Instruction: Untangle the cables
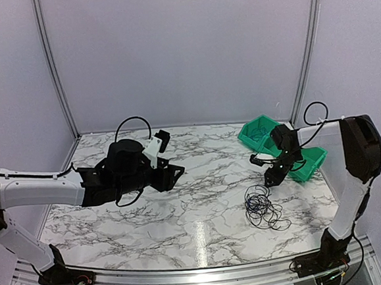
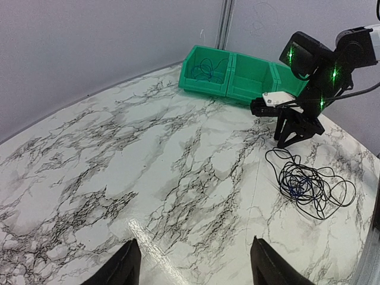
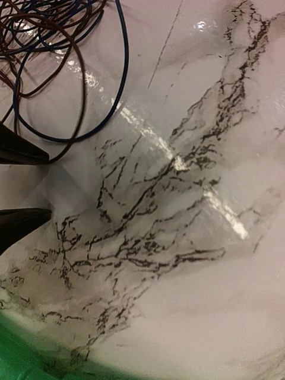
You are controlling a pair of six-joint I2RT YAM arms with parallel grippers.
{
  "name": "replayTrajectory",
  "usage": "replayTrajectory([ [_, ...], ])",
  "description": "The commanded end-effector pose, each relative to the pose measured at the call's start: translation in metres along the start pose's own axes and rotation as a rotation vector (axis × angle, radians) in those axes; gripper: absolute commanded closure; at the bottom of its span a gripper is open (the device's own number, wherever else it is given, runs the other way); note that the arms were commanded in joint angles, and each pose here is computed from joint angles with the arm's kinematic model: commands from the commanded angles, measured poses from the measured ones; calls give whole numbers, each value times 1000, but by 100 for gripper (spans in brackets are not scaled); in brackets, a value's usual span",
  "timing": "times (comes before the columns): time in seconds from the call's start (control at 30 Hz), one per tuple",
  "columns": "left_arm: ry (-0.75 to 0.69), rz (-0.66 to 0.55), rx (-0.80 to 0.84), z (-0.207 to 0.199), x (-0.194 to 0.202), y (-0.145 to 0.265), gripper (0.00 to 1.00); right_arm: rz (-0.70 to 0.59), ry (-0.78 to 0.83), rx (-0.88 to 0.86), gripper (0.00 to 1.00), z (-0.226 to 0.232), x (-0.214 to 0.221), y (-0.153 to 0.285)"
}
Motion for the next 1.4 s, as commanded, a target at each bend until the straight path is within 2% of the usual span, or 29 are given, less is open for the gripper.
replayTrajectory([
  [0.0, 1, -11, 5, 0, -11, -2, 34, 50, -74, -122, 75, 14, 3, -4],
  [0.1, 0, -10, 4, 0, -11, -3, 34, 54, -98, -168, 76, 19, 2, -3],
  [0.33, -1, -9, 7, -1, -12, -2, 34, 52, -129, -162, 66, 20, 2, 6],
  [0.57, 0, -9, 12, -1, -13, -2, 34, 72, -157, -246, 65, 32, 7, 6],
  [0.73, -1, -3, 11, -1, -12, -3, 34, 66, -164, -315, 72, 40, 2, 7],
  [0.8, -2, 0, 10, -1, -12, -3, 34, 54, -161, -298, 78, 38, 0, 10],
  [0.83, -2, 6, 8, -1, -11, -4, 34, 50, -158, -277, 85, 36, -1, 12],
  [0.9, -4, 16, 9, -2, -10, -6, 34, 48, -156, -270, 89, 35, 0, 13],
  [1.2, -7, 34, 11, -3, -8, -9, 34, -9, -152, -249, 100, 32, -9, 26],
  [1.37, -20, 34, 17, -4, -7, -9, 34, -106, -101, -265, 100, 36, -25, 48],
])
Point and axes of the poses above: each gripper's point midway between its finger pads, its own y axis back along the fingers, its own z axis along the line the jaws close on, x = y × z, the point moved 3 cm from there along y, back along the fingers, and after that the axes turned 13 degrees about -y, right-handed, at the moved point
